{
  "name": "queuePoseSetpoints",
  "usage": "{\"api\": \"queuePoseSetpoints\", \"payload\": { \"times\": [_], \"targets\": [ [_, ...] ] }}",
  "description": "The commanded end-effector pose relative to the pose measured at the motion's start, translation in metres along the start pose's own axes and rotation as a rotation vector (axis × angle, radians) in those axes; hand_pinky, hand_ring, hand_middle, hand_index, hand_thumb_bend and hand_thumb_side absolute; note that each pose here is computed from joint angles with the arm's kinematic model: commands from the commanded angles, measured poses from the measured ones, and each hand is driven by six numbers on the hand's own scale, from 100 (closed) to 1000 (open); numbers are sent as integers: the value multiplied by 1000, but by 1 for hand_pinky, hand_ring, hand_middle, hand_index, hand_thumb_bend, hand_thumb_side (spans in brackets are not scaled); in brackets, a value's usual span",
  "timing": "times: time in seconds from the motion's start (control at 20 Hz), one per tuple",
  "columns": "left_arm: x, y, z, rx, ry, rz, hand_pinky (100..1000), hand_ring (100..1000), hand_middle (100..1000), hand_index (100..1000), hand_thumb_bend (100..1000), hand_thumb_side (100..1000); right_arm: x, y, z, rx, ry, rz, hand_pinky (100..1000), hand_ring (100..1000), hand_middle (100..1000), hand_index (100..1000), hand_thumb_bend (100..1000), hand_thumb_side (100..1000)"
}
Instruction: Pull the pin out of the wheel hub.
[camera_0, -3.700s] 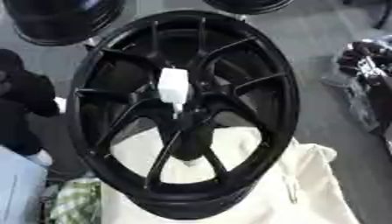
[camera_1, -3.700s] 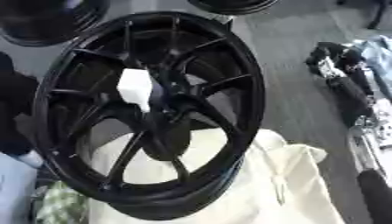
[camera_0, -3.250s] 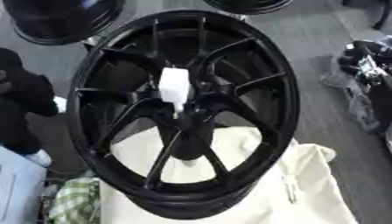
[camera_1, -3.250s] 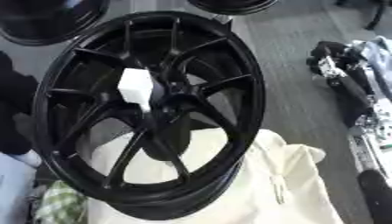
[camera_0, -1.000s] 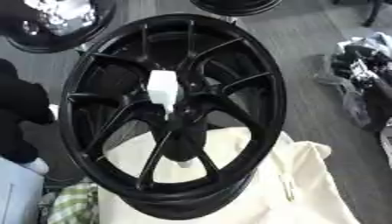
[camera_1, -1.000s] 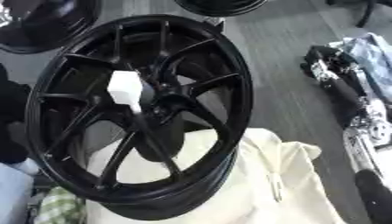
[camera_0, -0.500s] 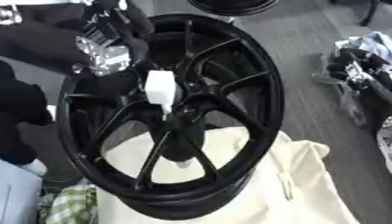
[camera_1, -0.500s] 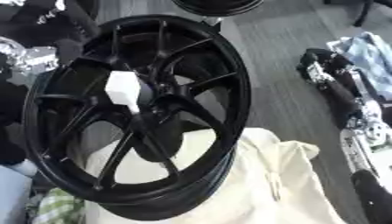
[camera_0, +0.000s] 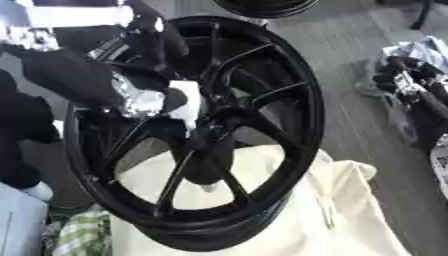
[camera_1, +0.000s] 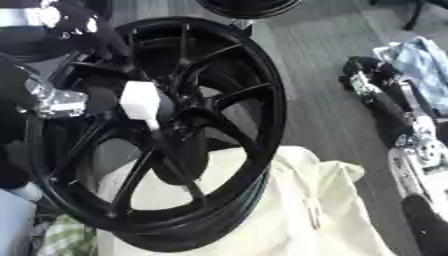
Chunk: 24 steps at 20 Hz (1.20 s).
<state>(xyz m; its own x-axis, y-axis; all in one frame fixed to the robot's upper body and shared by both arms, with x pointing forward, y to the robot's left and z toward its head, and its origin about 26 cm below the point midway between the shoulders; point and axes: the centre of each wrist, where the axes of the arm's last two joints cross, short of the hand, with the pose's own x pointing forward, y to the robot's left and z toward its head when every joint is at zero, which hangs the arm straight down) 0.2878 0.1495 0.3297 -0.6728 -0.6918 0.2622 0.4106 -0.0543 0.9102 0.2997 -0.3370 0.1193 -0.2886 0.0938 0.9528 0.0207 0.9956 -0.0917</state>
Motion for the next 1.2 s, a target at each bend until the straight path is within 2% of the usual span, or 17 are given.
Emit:
{"api": "queuePoseSetpoints", "payload": {
  "times": [0.05,0.25,0.4,0.9,1.0,1.2],
  "targets": [
    [6,6,4,-31,63,16,884,835,786,851,459,428,4,-3,-2,5,-7,23,817,718,650,740,231,406],
    [6,4,-2,-24,81,17,891,837,765,836,523,384,3,-2,-1,5,-4,24,817,717,648,740,230,408],
    [2,4,-10,-21,100,22,894,840,764,841,495,324,4,-2,-1,5,-5,24,817,717,648,740,229,408],
    [-16,3,-35,-37,147,43,891,841,771,847,422,262,4,-2,-2,6,-5,24,817,716,645,739,228,411],
    [-20,2,-38,-38,157,49,890,841,770,843,397,228,4,-1,-2,6,-4,24,817,715,645,739,216,410],
    [-26,0,-43,-57,165,60,891,845,776,834,413,272,3,-1,-2,3,-2,24,817,714,643,739,228,414]
  ]
}}
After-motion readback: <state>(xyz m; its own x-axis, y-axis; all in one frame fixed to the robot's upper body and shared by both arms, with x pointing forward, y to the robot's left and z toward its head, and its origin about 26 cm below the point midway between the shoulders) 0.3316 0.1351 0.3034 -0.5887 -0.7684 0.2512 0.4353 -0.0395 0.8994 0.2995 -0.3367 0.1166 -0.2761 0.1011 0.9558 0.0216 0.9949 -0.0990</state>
